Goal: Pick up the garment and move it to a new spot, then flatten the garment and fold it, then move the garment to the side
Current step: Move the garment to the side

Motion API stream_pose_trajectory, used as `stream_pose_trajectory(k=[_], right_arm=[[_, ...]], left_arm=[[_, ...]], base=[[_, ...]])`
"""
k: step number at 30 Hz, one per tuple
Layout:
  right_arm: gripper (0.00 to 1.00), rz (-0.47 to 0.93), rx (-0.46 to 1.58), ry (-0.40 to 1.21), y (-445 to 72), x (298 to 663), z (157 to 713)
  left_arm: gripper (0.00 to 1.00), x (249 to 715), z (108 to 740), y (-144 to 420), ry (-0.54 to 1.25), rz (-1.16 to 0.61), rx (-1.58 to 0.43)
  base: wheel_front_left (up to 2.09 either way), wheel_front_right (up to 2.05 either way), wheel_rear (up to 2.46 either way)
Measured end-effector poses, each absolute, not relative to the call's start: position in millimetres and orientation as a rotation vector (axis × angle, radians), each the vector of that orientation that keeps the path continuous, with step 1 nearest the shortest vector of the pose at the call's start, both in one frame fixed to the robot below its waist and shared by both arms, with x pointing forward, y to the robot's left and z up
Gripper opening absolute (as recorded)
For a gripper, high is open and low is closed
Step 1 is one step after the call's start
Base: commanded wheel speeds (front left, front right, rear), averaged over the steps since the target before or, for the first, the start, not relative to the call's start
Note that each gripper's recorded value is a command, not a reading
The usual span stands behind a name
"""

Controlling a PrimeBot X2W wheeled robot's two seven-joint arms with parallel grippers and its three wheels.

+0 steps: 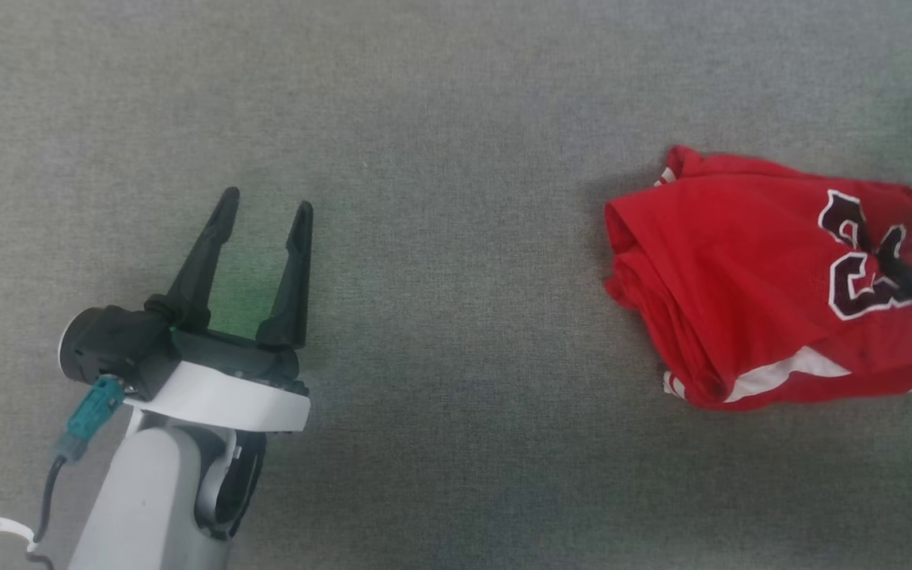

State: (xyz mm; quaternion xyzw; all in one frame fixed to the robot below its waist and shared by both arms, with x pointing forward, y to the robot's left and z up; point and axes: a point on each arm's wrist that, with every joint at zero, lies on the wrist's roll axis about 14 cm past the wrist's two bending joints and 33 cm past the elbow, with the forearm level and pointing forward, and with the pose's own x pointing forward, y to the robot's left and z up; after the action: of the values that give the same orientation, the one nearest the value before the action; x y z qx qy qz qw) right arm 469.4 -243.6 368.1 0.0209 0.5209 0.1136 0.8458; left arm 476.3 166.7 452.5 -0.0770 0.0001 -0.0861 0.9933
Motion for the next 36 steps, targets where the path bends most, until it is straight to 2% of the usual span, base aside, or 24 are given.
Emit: stream_pose_trajectory(k=[2,10,21,26,31,36], right_arm=[[0.0,0.231,0.063,1.068,-243.9,472.7,368.7],[0.0,0.128,0.137,0.913,-271.9,480.6,385.2],[0.0,-0.325,0.062,0.706,-427.0,471.0,418.6],[0.0,-0.476,-0.021,0.645,-479.6,474.7,429.0],[0.0,-0.562,-0.132,0.601,-512.6,486.2,435.5],[0.0,-0.574,-0.188,0.582,-519.1,502.3,425.5]], left_arm=[[1.0,479.1,449.9,165.3,0.005,-0.181,-0.15],[1.0,493.8,447.6,147.5,-0.004,-0.256,-0.134],[1.0,543.8,439.9,88.7,-0.067,-0.47,-0.088],[1.0,574.1,442.6,63.5,-0.135,-0.555,-0.071],[1.0,598.5,444.6,48.7,-0.194,-0.6,-0.064],[1.0,611.4,440.5,43.6,-0.216,-0.619,-0.056]], base=[[0.0,0.0,0.0],[0.0,0.0,0.0],[0.0,0.0,0.0],[0.0,0.0,0.0],[0.0,0.0,0.0],[0.0,0.0,0.0]])
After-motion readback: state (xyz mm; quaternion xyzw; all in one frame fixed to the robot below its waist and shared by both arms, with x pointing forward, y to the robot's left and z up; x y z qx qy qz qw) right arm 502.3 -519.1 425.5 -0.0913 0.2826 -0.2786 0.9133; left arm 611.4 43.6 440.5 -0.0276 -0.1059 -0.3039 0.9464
